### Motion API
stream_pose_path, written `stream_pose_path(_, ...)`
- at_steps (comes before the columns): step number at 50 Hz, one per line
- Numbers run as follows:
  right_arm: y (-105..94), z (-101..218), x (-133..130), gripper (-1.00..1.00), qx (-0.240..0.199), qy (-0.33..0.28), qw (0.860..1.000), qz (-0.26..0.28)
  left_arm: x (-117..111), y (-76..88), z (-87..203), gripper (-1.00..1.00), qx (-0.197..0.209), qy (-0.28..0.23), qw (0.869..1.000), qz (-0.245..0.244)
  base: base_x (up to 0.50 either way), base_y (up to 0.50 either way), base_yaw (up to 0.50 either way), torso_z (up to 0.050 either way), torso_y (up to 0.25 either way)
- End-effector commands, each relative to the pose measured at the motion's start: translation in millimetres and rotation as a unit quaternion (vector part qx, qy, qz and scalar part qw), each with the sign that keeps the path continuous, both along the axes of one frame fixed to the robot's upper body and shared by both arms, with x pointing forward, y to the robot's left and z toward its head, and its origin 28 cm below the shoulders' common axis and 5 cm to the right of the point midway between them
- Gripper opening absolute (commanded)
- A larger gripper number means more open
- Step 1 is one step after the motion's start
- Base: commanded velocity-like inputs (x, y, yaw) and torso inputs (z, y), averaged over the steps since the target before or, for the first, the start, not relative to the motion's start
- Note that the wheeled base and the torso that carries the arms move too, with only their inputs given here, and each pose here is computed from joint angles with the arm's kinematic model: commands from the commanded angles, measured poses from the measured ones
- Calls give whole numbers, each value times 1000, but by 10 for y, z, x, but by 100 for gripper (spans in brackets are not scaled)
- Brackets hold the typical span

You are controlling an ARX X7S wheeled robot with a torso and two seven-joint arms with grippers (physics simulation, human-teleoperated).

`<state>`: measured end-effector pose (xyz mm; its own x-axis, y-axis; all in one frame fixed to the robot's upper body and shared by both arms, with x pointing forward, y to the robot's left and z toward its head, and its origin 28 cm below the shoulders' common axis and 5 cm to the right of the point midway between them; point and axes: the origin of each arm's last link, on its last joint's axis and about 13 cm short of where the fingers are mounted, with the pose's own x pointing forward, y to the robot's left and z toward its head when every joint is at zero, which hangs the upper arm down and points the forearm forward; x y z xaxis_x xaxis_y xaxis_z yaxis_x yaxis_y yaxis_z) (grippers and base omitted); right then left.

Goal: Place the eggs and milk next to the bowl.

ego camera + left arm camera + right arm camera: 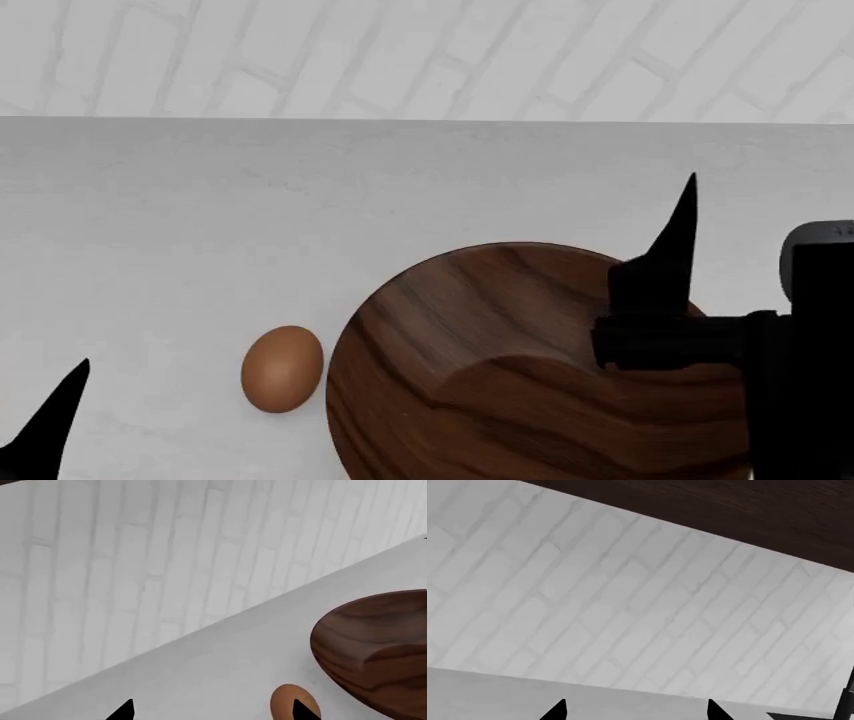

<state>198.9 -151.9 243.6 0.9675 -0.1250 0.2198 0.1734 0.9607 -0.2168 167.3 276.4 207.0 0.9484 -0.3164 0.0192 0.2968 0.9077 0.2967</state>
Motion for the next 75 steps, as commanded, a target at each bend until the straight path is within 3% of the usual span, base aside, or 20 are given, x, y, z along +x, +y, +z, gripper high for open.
stream_pose_path(1, 32, 127, -123, 100, -11, 15, 1000, 0, 23, -6, -58, 100, 2, 3, 1000, 0, 0, 0, 0, 0, 0)
stream_pose_path(9, 61, 215, -210, 100, -13, 30, 999, -25, 48, 0, -113, 100, -5, 4, 1000, -4, 0, 0, 0, 0, 0)
stream_pose_path(24, 84, 322, -318, 100, 41, 59, 996, -60, 25, 10, -133, 100, -12, 3, 1000, -2, 0, 0, 0, 0, 0)
stream_pose_path(30, 50, 311, -317, 100, 57, 88, 990, -98, 17, 5, -132, 100, -11, 5, 1000, -1, 0, 0, 0, 0, 0)
stream_pose_path(33, 55, 330, -343, 100, 89, 98, 986, -96, 34, 4, -144, 100, -12, 6, 1000, -3, 0, 0, 0, 0, 0)
stream_pose_path(35, 31, 315, -333, 100, 79, 111, 983, -120, 46, 4, -149, 100, -13, 7, 1000, -3, 0, 0, 0, 0, 0)
stream_pose_path(39, 76, 330, -364, 100, 105, 124, 981, -110, 79, 6, -146, 100, -11, 7, 1000, -3, 0, 0, 0, 0, 0)
stream_pose_path(75, -171, 214, -678, 100, 80, 149, 969, -180, 222, -2, -175, 100, 3, 11, 1000, -10, 0, 0, 0, 0, 0)
